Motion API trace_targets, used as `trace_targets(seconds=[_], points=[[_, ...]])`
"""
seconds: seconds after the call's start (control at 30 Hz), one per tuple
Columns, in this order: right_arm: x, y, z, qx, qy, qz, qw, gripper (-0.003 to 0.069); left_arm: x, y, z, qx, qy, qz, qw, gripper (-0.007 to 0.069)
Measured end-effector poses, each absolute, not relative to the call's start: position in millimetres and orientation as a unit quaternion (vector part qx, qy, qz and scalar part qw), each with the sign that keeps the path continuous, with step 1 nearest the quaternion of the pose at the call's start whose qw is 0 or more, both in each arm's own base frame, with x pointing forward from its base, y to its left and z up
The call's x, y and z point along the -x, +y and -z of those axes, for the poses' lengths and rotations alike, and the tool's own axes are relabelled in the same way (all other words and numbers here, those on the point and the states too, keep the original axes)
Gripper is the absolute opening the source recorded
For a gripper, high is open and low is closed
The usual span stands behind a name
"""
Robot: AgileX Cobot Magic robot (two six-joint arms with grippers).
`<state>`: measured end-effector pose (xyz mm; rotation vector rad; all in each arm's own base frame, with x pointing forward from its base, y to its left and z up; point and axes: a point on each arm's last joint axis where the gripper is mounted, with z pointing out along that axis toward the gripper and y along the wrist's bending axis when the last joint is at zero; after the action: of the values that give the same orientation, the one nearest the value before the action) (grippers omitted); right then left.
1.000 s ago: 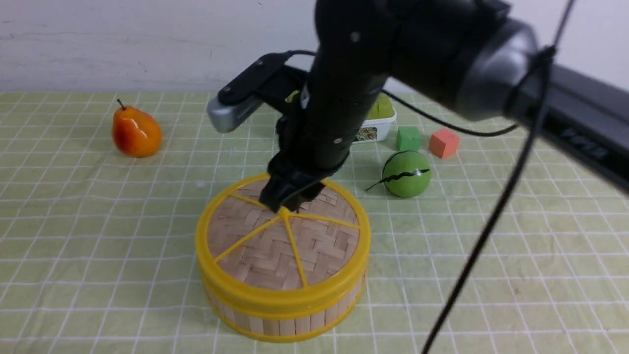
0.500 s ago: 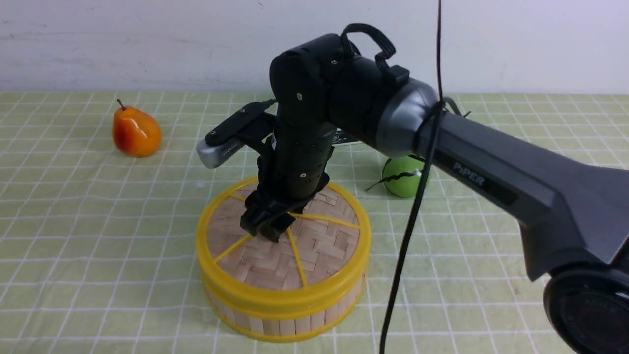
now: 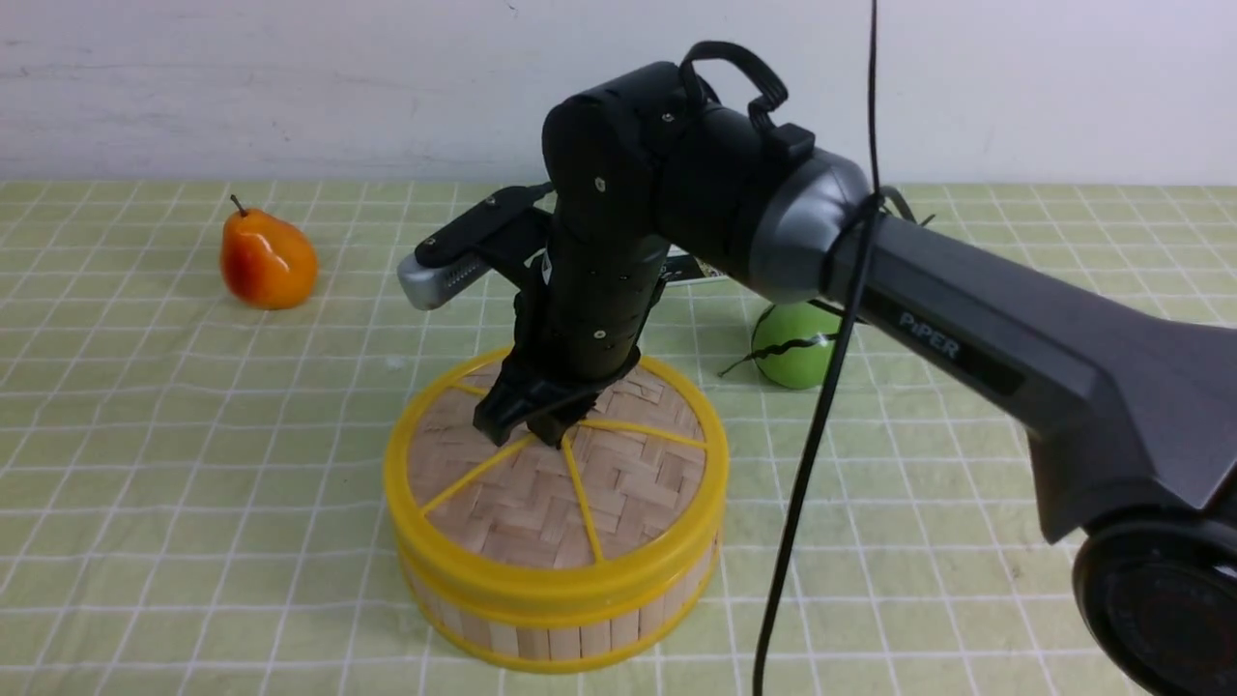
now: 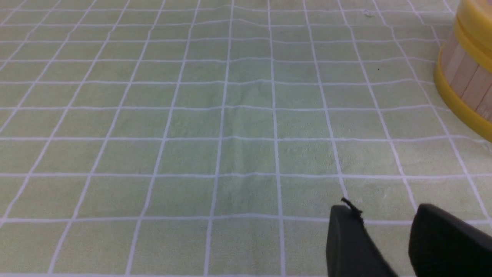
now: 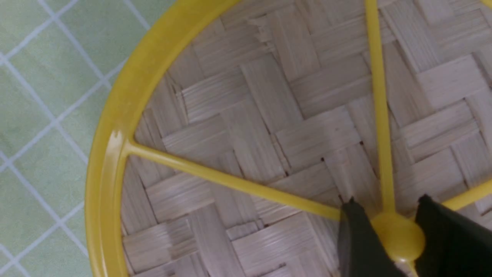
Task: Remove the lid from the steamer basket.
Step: Use the right arm to lift the lid of the steamer, then use the right arm to place the steamer lid on the table
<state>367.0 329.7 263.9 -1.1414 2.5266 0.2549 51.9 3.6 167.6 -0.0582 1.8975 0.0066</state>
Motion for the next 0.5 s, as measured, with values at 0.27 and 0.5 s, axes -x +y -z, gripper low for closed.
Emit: trace_targets(seconds=[0.27,0.5], points=[[-366.0,328.8,-270.0,0.406,0.890,-0.094,0.185,0.0083,-51.9,3.6,-167.6,0.025,0.813,-0.003,0.582,0.0239],[-339.8,303.4,-353.1,0.417,0.866,-0.099,0.257,0.0083,-51.9,3.6,-167.6,0.025,0.813,-0.003,0.582,0.0239]])
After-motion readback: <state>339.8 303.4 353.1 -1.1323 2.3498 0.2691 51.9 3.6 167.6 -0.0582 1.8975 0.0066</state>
